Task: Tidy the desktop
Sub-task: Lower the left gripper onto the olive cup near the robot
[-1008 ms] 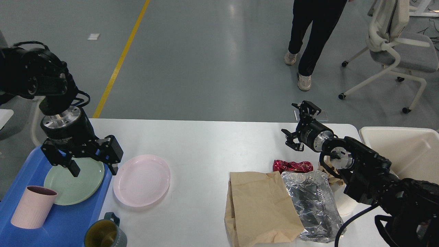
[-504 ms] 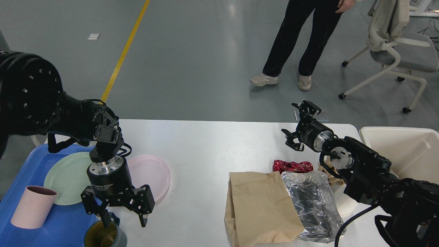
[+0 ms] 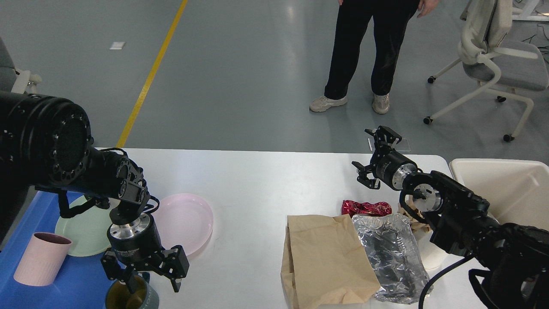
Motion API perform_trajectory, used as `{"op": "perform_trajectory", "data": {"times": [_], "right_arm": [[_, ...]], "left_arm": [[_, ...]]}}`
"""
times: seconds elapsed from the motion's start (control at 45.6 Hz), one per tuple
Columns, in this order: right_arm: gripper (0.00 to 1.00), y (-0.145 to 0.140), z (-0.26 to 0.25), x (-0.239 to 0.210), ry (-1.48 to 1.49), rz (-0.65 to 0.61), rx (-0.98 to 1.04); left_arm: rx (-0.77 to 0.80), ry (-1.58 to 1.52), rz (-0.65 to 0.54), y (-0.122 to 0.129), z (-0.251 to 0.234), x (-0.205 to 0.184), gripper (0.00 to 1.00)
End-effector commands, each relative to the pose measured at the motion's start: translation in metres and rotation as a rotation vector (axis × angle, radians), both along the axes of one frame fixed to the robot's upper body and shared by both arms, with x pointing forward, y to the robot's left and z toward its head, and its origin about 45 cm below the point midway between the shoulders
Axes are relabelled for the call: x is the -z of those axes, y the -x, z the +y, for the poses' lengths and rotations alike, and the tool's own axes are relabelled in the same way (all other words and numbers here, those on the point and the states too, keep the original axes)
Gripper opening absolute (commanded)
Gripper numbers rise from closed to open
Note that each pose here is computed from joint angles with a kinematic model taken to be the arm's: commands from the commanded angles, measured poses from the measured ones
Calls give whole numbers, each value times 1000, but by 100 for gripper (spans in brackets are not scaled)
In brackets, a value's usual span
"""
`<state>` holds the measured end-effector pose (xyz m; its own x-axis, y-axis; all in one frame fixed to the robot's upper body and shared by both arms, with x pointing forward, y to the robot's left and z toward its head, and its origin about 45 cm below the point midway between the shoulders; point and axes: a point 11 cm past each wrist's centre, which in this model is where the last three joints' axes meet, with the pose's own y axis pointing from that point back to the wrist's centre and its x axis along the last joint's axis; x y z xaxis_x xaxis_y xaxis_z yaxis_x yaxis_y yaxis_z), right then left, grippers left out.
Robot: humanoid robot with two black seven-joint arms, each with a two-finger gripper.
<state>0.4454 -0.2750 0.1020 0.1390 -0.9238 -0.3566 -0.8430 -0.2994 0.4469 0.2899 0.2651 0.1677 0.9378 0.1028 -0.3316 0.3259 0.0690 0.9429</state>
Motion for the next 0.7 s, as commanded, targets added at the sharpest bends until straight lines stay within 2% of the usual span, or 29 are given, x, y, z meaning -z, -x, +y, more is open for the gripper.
{"op": "perform_trajectory", "data": {"times": [0.0,0.329,0.68], "right_arm": [[100,0,0,0,0,0,0],[100,0,0,0,0,0,0],[100,0,0,0,-1,0,1]], "left_arm": [[10,-8,-47,-5,3,2,94],[15,-8,-39,-3,1,4,94],[13,-30,-14,6,14,23,94]]}}
